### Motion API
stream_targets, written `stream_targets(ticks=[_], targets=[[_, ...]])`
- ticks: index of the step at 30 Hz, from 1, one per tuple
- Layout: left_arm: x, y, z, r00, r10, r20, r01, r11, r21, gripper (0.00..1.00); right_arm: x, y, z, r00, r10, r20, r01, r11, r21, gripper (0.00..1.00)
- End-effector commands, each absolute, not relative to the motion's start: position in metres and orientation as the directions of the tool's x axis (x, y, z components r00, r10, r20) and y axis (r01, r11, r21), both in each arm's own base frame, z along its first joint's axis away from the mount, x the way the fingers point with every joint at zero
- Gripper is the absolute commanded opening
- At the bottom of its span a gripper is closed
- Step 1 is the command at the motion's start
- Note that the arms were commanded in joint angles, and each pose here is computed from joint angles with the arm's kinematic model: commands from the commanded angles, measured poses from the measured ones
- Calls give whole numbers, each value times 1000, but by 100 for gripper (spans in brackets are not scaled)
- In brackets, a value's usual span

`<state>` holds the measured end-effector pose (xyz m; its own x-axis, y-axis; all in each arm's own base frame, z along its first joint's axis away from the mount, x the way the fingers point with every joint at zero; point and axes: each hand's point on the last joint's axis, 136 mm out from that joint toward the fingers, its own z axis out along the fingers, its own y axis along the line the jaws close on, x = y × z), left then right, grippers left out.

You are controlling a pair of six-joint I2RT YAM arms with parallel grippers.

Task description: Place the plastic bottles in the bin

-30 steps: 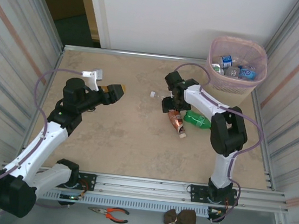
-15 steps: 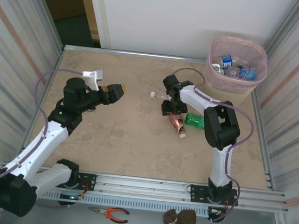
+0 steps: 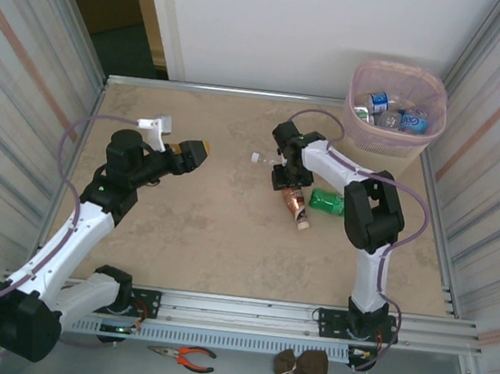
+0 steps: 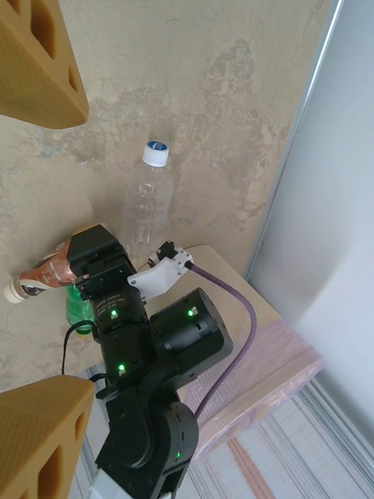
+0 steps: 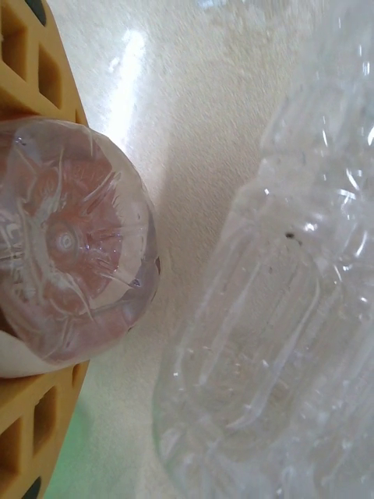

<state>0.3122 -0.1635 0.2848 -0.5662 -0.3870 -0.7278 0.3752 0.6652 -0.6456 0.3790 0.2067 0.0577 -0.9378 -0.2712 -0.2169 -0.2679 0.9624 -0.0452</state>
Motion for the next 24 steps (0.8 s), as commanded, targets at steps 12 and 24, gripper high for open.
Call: stream_targets(ticks=[12,24], targets=[[311,-163,297,-549,-402,-733,397,646,-652,83,377,206,194,-885,-169,-434,-253,957,142,54],[310,-163,298,-549,-406,-730,398,641,-656,83,396,157,332,-745,2,-667,-227,940,256,53]])
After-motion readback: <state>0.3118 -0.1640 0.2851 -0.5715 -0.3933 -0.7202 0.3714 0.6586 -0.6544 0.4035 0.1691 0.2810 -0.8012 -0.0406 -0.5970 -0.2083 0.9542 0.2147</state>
